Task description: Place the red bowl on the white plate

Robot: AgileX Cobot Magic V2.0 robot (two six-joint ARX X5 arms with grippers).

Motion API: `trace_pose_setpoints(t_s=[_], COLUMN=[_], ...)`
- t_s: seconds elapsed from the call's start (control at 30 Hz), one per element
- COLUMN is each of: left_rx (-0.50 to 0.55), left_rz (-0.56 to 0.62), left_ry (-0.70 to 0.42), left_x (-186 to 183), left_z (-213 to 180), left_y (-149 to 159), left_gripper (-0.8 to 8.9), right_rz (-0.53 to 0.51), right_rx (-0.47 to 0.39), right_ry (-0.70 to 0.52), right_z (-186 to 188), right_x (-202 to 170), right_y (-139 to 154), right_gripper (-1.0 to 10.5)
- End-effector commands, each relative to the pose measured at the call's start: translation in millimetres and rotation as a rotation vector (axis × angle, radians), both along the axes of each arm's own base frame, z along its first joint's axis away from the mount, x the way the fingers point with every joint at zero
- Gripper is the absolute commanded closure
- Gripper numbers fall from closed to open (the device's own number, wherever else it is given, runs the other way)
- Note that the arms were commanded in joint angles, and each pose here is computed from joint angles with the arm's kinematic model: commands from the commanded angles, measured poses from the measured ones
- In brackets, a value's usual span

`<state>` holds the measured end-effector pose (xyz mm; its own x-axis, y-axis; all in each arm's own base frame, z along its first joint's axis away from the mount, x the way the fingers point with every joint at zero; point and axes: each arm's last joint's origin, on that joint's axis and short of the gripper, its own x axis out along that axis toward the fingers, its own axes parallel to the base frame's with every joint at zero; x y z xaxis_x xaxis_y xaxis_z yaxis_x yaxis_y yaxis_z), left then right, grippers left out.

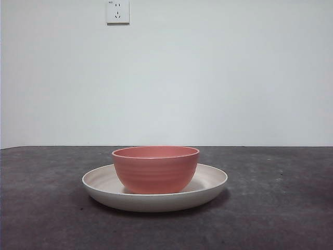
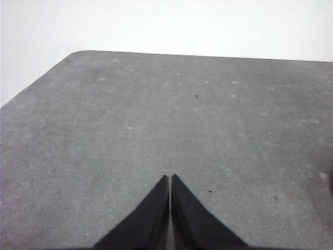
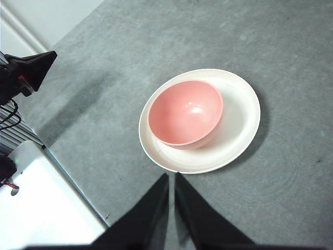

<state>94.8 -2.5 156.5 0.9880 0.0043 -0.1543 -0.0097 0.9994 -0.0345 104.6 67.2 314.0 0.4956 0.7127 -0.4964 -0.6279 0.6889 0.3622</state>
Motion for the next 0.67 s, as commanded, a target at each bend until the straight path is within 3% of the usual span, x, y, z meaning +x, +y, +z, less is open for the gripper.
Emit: trace_pose_setpoints(t_s=[0.03, 0.27, 0.4, 0.5, 0.67], left_rx=[0.008, 0.008, 0.008, 0.008, 0.008], left_rz=[-0.002, -0.002, -0.002, -0.002, -0.002], left_ry=[0.025, 0.025, 0.024, 0.024, 0.024], left_x=[0.8, 0.8, 0.8, 0.8, 0.8], left_z=[-7.4, -7.4, -7.3, -7.3, -7.3], left_y=[0.0, 0.0, 0.0, 0.0, 0.0], left_gripper=[8.06, 8.06, 8.07, 8.06, 8.06], right_rz=[0.002, -0.024, -0.051, -0.131, -0.396], right_rx=[0.010, 0.015, -0.039, -0.078, -0.154], right_ry=[-0.006, -0.047, -0.195, -0.345, -0.512], right_z=[2.7, 5.8, 2.8, -11.7, -57.2], right_x=[0.6, -4.0, -12.4, -14.3, -11.9], right_y=[1.1, -5.3, -19.7, -30.4, -47.4], right_gripper=[9.3, 9.3, 9.3, 9.3, 9.3])
